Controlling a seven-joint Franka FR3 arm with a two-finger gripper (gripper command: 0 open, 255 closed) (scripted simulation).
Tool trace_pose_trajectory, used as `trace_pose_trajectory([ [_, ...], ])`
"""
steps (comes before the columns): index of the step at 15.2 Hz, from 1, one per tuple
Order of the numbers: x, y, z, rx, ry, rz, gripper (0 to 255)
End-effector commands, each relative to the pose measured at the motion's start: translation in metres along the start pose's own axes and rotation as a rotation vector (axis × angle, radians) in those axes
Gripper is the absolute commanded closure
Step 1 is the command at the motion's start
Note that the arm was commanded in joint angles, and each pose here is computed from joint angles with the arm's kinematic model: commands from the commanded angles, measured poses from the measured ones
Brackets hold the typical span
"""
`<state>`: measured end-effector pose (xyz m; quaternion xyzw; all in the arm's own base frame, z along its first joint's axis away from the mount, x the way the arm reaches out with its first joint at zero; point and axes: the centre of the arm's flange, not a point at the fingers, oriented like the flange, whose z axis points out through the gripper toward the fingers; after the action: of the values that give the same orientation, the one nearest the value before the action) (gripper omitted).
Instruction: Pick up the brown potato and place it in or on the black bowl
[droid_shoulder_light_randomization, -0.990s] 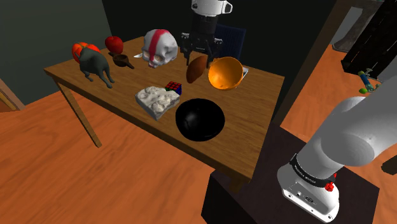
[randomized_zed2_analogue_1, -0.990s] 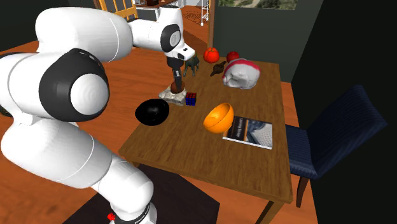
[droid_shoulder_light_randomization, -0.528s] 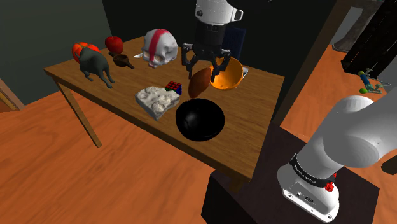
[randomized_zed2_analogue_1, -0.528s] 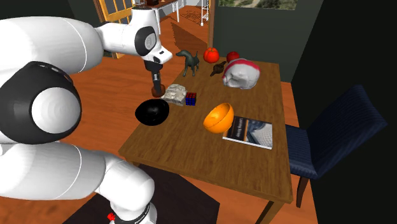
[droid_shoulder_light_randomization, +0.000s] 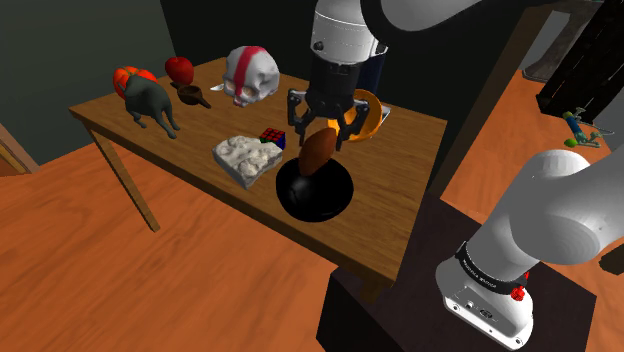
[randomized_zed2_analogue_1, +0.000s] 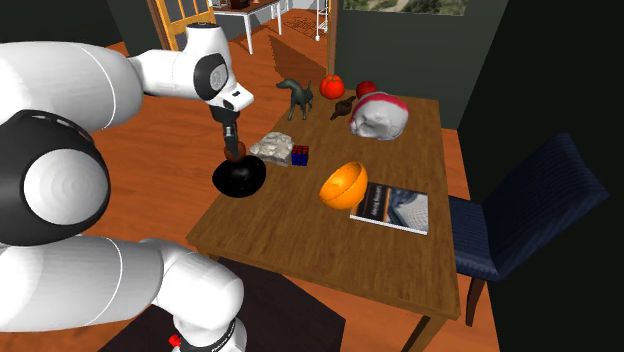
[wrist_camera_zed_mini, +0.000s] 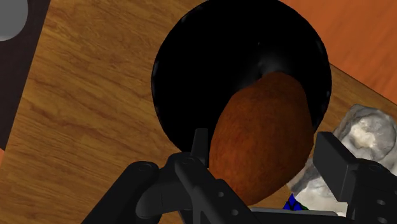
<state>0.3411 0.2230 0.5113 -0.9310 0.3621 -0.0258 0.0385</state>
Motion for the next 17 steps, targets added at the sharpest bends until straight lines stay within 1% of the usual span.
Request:
trace_pose_trajectory([
  [1, 0.000, 0.000, 0.012, 0.000, 0.000, 0.000, 255],
  [9, -0.001, 0.004, 0.054, 0.000, 0.000, 0.000, 255],
  [16, -0.001, 0.004, 0.054, 0.000, 0.000, 0.000, 255],
  [17, -0.001, 0.004, 0.054, 0.000, 0.000, 0.000, 0],
])
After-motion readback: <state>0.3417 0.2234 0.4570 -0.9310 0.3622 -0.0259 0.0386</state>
